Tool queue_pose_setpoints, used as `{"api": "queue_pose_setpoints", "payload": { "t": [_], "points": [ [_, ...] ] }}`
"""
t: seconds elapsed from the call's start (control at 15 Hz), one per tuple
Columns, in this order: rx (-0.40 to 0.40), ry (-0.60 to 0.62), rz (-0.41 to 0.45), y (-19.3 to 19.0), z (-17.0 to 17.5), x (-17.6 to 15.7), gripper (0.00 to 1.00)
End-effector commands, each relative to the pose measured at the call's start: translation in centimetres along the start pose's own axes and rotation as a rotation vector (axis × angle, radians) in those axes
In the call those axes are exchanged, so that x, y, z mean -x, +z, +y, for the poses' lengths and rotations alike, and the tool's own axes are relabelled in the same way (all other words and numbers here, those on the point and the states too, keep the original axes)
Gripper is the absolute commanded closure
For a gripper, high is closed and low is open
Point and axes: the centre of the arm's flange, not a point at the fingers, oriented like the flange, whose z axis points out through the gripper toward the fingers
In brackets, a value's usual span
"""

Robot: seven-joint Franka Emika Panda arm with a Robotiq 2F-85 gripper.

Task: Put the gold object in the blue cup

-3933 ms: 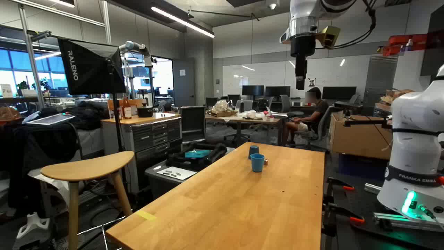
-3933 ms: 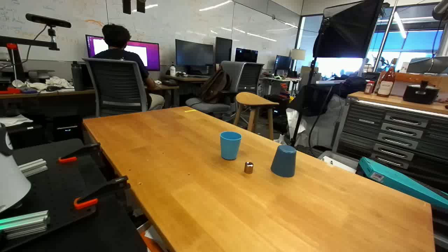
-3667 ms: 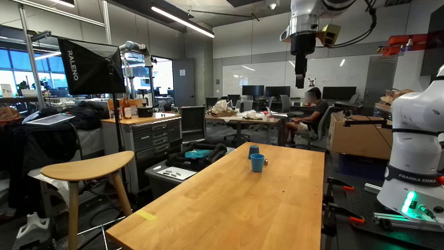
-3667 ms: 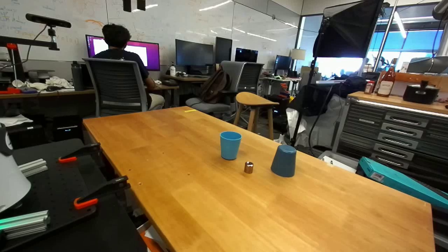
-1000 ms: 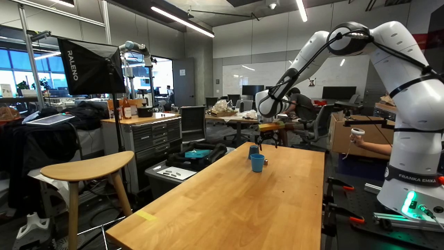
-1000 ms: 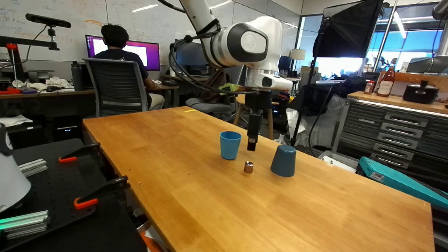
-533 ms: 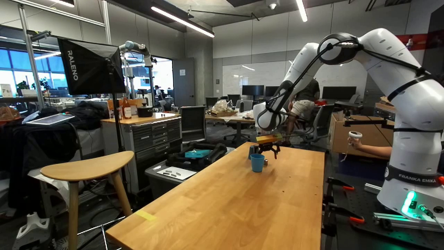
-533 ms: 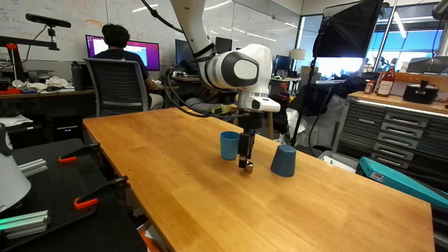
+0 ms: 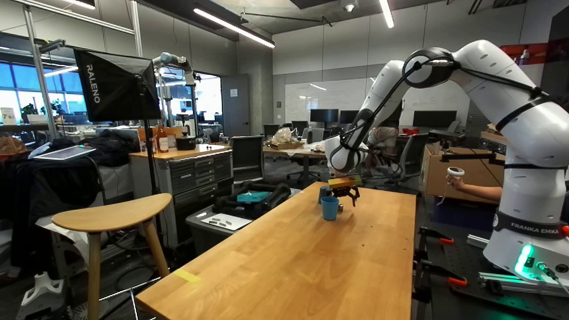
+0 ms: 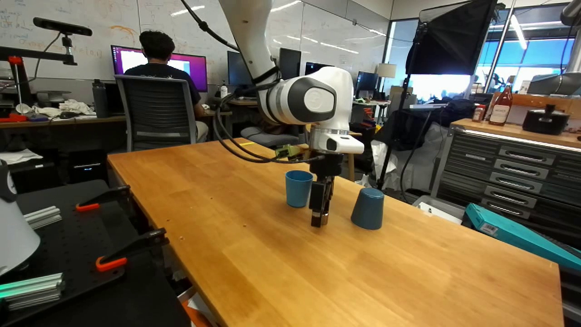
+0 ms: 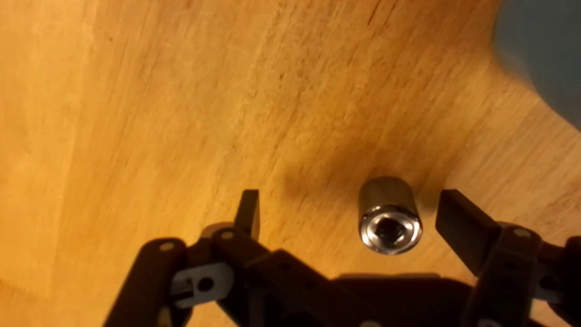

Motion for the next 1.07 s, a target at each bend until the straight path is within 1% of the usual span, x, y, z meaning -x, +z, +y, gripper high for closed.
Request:
{"api": "queue_pose_setpoints", "payload": {
  "t": [0.0, 0.07, 0.13, 0.2, 0.33, 0.4, 0.47, 0.53, 0.6, 0.67, 0.8, 0.87, 0.93, 1.0],
  "points": [
    [0.005, 0.032, 0.05, 0.4, -0.8, -1.4, 0.25],
    [0.005, 0.033, 0.051, 0.3, -0.7, -1.5, 0.26],
    [0.002, 0.036, 0.049, 0.4, -0.6, -1.5, 0.32],
    [0.003, 0.037, 0.048, 0.5, -0.6, -1.4, 0.42],
    [0.003, 0.037, 0.045, 0.7, -0.6, -1.2, 0.58],
    [0.003, 0.035, 0.045, 0.9, -0.5, -1.1, 0.65],
    [-0.003, 0.035, 0.048, 0.9, -0.6, -1.0, 0.68],
    [-0.003, 0.032, 0.047, 0.9, -0.7, -0.9, 0.3],
    [-0.003, 0.033, 0.048, 1.1, -0.8, -1.1, 0.34],
    [-0.004, 0.033, 0.049, 1.1, -0.8, -1.0, 0.34],
    [-0.002, 0.034, 0.044, 1.2, -0.7, -1.0, 0.22],
    [-0.001, 0.031, 0.043, 1.2, -0.6, -0.9, 0.14],
    [0.001, 0.031, 0.043, 1.3, -0.6, -0.9, 0.51],
    [0.004, 0.027, 0.044, 1.4, -0.6, -0.9, 0.52]
  ]
}}
